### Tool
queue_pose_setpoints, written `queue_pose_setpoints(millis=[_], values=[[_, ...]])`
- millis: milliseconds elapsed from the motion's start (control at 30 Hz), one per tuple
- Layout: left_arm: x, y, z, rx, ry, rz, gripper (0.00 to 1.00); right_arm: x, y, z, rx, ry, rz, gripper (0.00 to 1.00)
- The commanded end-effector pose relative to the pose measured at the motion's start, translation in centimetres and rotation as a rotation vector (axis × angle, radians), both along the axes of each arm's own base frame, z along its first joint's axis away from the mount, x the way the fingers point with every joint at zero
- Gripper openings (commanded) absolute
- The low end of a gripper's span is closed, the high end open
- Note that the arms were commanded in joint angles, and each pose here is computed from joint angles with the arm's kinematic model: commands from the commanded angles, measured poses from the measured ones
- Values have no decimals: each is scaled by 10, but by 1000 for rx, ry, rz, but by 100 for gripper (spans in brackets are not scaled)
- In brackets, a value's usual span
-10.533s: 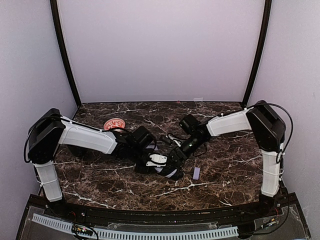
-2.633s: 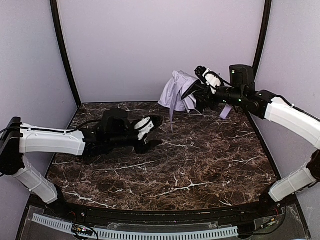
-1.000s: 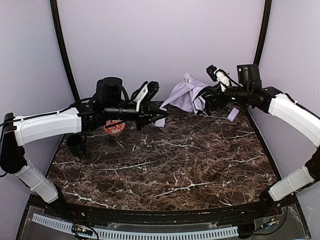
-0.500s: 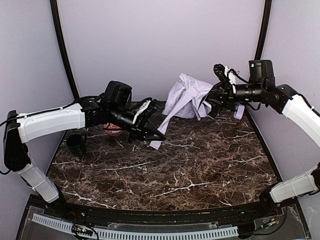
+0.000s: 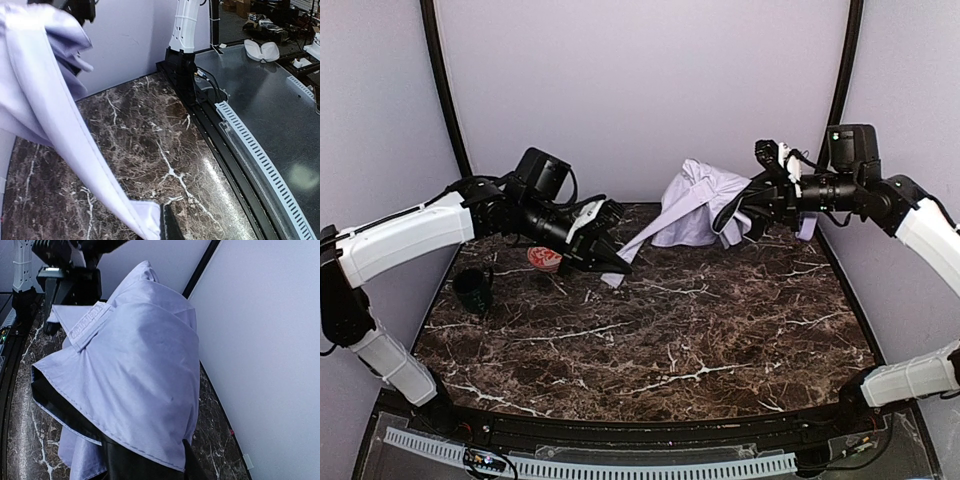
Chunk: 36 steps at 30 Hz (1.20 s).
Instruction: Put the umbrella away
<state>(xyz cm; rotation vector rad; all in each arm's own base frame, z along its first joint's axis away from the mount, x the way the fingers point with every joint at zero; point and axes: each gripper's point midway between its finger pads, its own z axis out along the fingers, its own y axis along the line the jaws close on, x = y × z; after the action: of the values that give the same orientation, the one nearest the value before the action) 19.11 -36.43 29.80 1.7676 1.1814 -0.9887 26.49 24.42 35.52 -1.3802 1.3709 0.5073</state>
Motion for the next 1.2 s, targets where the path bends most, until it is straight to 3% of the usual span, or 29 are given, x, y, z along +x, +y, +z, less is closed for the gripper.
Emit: queue_pose_setpoints(millis=[0,233,433,600,700,833,967,1167], values=[[-16,-9,-26,39,51,-109,0,-17,7,50,129,-170,44,0],[21,-11,-37,48,-28,-42,0,-101,23,55,149,-153,417,0],[33,-30,-47,52,-77,-64,0,-120,49,25,64,-56,464,0],[43,-56,-69,81,-114,-142,0,-149,84,23,118,-48,607,0],[50,-70,-78,86,-125,-164,0,-161,104,9,72,-21,670,0],[77,-70,-76,72,-178,-93,0,-175,111,-26,-48,96,739,0],[113,-52,-59,50,-244,5,0,-180,110,-78,-182,224,709,0],[143,-52,-19,8,-386,168,0,-181,116,-170,-263,421,642,0]])
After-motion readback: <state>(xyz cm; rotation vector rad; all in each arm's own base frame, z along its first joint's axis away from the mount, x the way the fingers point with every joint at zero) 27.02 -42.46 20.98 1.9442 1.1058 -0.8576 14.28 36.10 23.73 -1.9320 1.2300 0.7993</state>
